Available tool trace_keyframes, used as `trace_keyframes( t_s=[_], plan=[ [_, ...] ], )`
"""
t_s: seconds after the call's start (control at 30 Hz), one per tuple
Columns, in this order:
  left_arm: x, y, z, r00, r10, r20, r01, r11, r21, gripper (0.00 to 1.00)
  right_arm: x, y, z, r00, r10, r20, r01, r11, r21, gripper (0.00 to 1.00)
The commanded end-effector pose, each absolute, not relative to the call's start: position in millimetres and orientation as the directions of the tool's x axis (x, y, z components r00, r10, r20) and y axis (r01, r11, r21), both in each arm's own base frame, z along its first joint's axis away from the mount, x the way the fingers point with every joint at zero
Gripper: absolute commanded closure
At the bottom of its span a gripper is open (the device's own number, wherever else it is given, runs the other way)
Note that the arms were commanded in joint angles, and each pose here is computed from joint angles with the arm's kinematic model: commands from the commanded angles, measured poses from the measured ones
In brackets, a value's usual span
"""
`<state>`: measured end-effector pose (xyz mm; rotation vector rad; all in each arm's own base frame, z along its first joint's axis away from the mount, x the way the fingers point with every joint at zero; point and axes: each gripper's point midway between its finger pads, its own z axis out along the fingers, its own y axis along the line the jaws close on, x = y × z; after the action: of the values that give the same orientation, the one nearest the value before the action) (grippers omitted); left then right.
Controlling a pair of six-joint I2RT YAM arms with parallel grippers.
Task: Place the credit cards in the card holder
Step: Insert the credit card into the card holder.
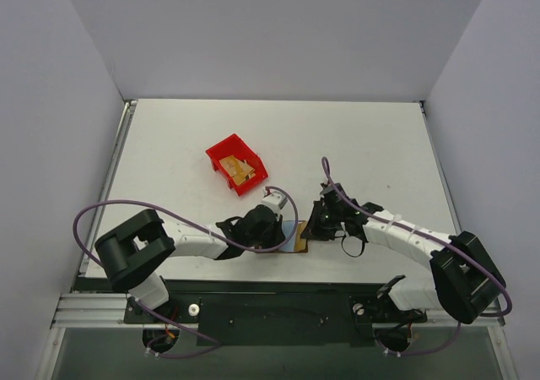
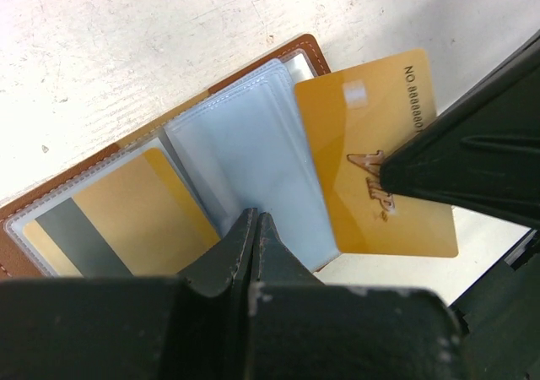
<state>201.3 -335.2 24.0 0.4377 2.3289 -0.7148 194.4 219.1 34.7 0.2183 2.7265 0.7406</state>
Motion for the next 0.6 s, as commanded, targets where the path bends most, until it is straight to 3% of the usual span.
trace_keyframes(
  t_s=[0.0,0.57],
  plan=[
    [190.4,-299.8,-9.3,-0.772,0.170,-0.612,0.424,0.856,-0.298,1.00,190.4,199.2,30.2,-0.934,0.240,-0.265,0.096,0.882,0.461,1.00],
    [184.8,-297.7,-15.9,-0.779,0.164,-0.605,0.425,0.848,-0.317,1.00,185.6,196.9,29.4,-0.947,0.198,-0.254,0.053,0.873,0.484,1.00]
  ],
)
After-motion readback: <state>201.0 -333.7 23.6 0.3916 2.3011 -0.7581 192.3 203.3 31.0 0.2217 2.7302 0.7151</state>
